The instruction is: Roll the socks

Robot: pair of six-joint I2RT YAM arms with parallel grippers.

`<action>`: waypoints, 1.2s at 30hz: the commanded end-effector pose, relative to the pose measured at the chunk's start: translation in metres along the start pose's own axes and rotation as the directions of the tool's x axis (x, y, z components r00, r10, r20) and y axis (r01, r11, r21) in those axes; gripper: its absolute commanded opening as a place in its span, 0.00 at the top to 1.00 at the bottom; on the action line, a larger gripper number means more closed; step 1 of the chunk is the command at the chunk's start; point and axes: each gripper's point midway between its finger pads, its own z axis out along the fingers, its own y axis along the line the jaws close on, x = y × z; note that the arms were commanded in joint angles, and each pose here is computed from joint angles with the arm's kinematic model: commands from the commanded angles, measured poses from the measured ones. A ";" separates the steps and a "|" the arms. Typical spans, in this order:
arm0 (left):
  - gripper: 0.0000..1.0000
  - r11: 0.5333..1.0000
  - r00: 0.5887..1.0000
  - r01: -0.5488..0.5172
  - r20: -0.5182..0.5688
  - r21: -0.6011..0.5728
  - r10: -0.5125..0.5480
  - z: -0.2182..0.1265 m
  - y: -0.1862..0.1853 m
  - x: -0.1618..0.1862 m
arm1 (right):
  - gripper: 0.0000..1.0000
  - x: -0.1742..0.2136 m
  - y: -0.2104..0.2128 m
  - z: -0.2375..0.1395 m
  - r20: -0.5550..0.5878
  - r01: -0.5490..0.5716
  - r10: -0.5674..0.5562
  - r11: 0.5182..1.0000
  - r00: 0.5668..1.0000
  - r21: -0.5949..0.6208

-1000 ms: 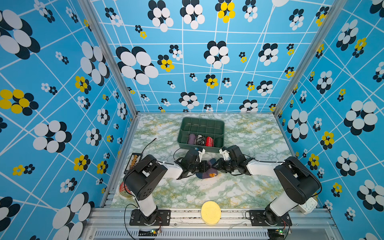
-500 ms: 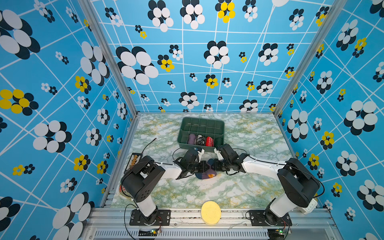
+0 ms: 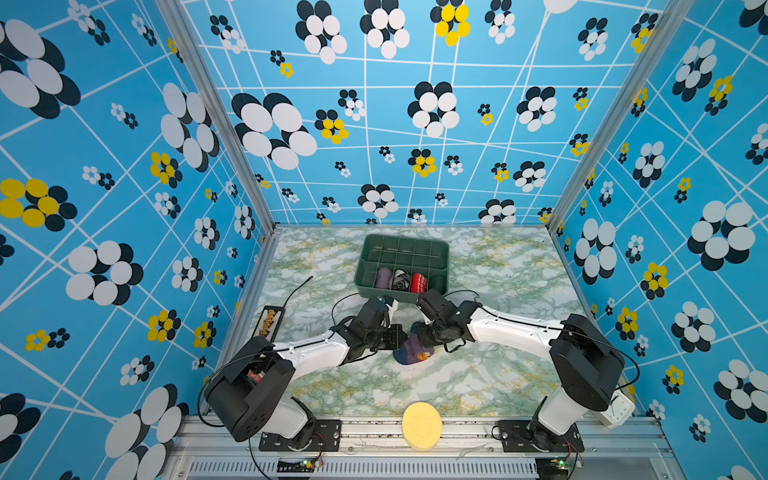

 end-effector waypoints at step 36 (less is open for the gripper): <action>0.91 1.000 0.999 0.017 -0.046 0.006 -0.016 0.046 -0.003 0.018 | 0.93 0.003 -0.015 -0.002 -0.088 0.181 -0.160 0.919 0.983 0.349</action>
